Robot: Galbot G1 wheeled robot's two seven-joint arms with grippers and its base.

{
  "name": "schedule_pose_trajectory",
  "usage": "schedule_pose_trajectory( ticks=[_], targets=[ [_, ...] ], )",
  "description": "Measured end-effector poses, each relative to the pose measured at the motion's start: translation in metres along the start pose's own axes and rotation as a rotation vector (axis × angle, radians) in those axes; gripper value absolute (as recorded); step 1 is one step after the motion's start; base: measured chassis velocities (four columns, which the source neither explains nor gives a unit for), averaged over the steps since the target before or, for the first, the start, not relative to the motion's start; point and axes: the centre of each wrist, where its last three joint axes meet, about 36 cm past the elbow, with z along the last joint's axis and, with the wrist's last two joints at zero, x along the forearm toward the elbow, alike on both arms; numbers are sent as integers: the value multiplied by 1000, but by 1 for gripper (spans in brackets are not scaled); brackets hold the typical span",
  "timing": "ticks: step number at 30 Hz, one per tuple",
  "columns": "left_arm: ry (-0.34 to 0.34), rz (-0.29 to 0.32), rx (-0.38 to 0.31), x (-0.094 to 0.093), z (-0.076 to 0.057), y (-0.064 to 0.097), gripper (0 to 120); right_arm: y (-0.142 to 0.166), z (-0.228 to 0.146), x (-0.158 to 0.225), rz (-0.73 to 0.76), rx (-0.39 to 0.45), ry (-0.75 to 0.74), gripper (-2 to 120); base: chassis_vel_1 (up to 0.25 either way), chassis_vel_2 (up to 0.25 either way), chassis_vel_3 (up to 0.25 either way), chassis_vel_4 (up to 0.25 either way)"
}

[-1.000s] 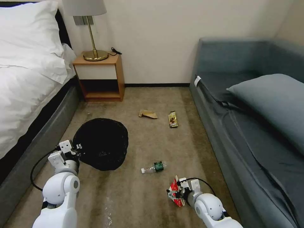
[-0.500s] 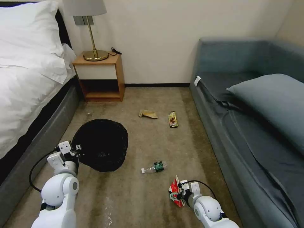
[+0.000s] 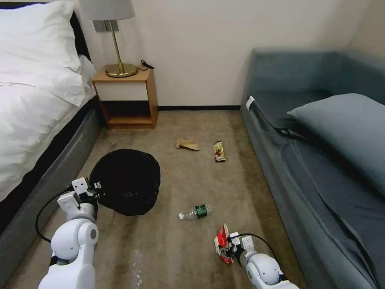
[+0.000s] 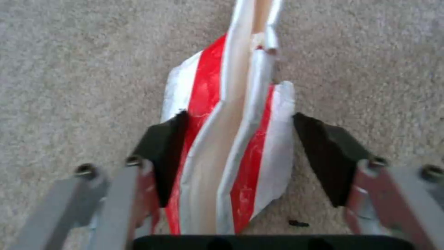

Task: Pick up the trash bin, then pick up the garbage on the floor and place it into the trash bin.

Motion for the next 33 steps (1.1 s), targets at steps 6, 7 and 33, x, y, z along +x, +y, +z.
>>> schedule_pose_trajectory(
  ticks=[6, 7, 33],
  targets=[
    [-10, -5, 9, -1, -4, 2, 3, 1, 16, -8, 15, 15, 1, 32, 0, 0, 0, 0],
    [-11, -5, 13, -1, -3, 2, 3, 1, 17, -9, 16, 16, -1, 27, 0, 0, 0, 0],
    [-8, -4, 26, -3, -1, 1, 3, 4, 24, -9, 35, 29, -46, 0, 0, 0, 0, 0]
  ],
)
